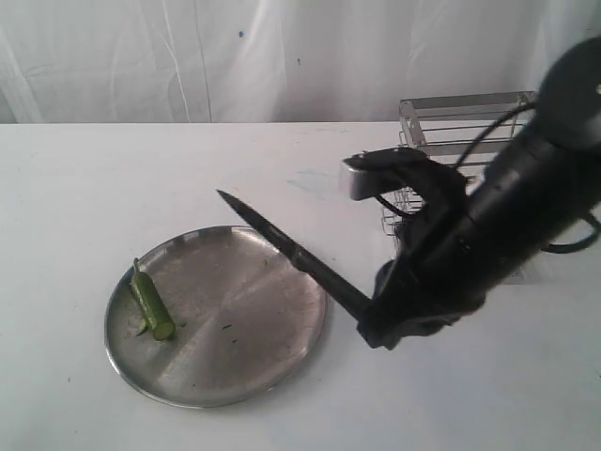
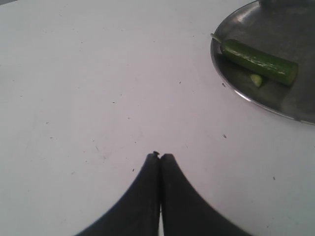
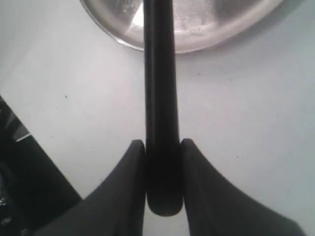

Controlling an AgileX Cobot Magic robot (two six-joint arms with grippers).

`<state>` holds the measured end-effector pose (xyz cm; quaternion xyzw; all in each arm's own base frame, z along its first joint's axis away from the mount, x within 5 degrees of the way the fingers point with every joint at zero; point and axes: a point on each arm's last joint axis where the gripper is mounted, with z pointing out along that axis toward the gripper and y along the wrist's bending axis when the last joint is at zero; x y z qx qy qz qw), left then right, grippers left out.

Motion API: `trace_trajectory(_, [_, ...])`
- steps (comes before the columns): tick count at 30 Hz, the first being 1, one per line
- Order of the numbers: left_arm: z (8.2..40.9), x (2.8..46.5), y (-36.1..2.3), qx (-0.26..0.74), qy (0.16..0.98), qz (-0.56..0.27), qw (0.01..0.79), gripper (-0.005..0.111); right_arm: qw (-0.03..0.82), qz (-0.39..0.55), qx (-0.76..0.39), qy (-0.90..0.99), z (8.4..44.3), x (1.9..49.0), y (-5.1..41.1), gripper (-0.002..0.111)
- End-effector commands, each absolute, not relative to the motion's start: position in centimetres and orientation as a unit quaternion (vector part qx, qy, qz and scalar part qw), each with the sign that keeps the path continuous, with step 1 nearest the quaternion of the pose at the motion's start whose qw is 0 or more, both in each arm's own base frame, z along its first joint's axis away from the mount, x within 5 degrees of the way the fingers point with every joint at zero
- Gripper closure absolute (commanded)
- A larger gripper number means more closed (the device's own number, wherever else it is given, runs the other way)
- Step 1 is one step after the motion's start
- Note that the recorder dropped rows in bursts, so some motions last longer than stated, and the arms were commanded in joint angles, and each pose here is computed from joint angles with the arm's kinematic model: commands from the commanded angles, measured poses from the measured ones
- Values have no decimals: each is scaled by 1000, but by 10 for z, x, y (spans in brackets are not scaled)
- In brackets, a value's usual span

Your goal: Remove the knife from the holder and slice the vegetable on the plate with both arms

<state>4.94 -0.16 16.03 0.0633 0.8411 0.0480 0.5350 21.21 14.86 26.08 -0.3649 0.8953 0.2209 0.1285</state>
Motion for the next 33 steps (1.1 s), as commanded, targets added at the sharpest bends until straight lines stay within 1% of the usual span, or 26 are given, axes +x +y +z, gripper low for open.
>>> trace_trajectory(1, [160,49,-1,82,838,63,535,107,258,158,-320,898,278,175,121,108])
trace_trajectory(3, [161,49,1,129,832,107,529,107,317,124,-304,890,286,165,107,108])
trace_trajectory(5, [162,50,2,165,822,137,527,107,353,95,-304,880,291,156,95,108])
trace_trajectory(9, [165,51,2,171,810,148,542,107,352,91,-304,881,291,144,87,108])
trace_trajectory(10, [168,52,2,149,805,132,559,107,347,103,-298,883,289,142,88,108])
trace_trajectory(11, [171,53,-2,84,804,65,585,107,345,117,-290,885,288,141,90,108])
trace_trajectory(12, [173,54,-6,10,801,-15,598,107,342,132,-282,886,286,141,92,108])
trace_trajectory(13, [177,55,-8,-47,786,-76,611,107,343,140,-278,886,285,142,94,108])
trace_trajectory(16, [185,56,-10,-125,748,-157,632,107,342,138,-279,887,276,149,98,108])
trace_trajectory(19, [186,56,-11,-151,738,-193,628,107,321,148,-264,897,265,156,103,108])
trace_trajectory(21, [187,57,-10,-155,733,-192,634,107,304,173,-246,904,262,157,108,108])
trace_trajectory(24, [192,57,-6,-171,711,-185,656,107,310,184,-235,903,263,159,111,108])
trace_trajectory(27, [204,57,4,-255,638,-219,693,107,317,193,-224,901,264,161,112,108])
trace_trajectory(30, [218,53,19,-345,524,-255,736,107,346,192,-218,892,263,165,112,108])
trace_trajectory(32, [230,45,31,-378,432,-251,779,107,362,184,-224,886,259,167,111,108])
trace_trajectory(33, [238,41,34,-380,393,-252,798,107,359,183,-223,887,257,168,112,108])
